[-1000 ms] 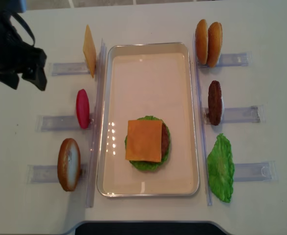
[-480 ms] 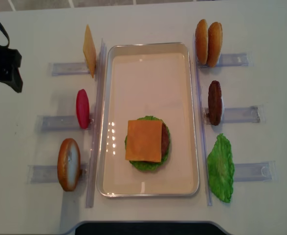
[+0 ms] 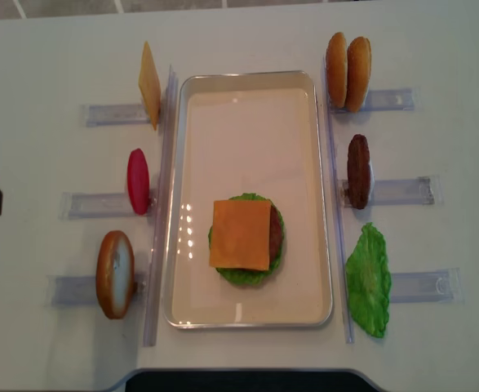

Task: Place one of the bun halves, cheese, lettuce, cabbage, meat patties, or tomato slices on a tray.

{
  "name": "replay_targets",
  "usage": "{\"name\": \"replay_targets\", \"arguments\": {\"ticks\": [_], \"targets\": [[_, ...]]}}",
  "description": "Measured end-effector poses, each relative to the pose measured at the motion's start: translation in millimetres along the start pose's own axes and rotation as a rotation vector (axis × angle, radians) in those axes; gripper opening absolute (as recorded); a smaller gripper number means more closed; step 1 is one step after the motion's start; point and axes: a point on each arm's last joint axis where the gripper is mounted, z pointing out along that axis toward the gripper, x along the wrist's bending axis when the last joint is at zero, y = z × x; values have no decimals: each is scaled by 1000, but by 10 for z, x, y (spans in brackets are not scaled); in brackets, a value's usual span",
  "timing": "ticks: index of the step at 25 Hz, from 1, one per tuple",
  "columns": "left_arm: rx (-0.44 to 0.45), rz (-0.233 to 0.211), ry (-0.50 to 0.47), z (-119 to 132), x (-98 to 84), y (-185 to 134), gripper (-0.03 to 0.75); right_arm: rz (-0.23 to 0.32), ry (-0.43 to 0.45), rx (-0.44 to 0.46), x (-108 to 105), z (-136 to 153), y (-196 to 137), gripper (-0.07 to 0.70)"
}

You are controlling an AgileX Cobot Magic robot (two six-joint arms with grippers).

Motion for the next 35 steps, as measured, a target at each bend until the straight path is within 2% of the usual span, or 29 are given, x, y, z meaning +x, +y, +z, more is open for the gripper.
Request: {"name": "replay_targets", "arguments": {"ticks": [5,9,14,18,22,29,32,35], "targets": [[-109,-9,-5,-91,-17,-406,575,0,0,0,0,0,0,449],[-209,-18,-47,-97,-72,-750,575,0,0,0,0,0,0,449],[-360,15,-52,-110,-103,-1137,575,0,0,0,0,0,0,449],[-470,30,-80,-75,-150,-1359,575,0,0,0,0,0,0,449],[-554,68,-112,-47,-201,-1510,575,0,0,0,0,0,0,449],[-636,123,-140,-51,-209,-1698,575,0,0,0,0,0,0,449],[-647,113,-137,-54,-203,-1723,575,0,0,0,0,0,0,449],[-645,83,-123,-51,-183,-1724,575,0,0,0,0,0,0,449]]}}
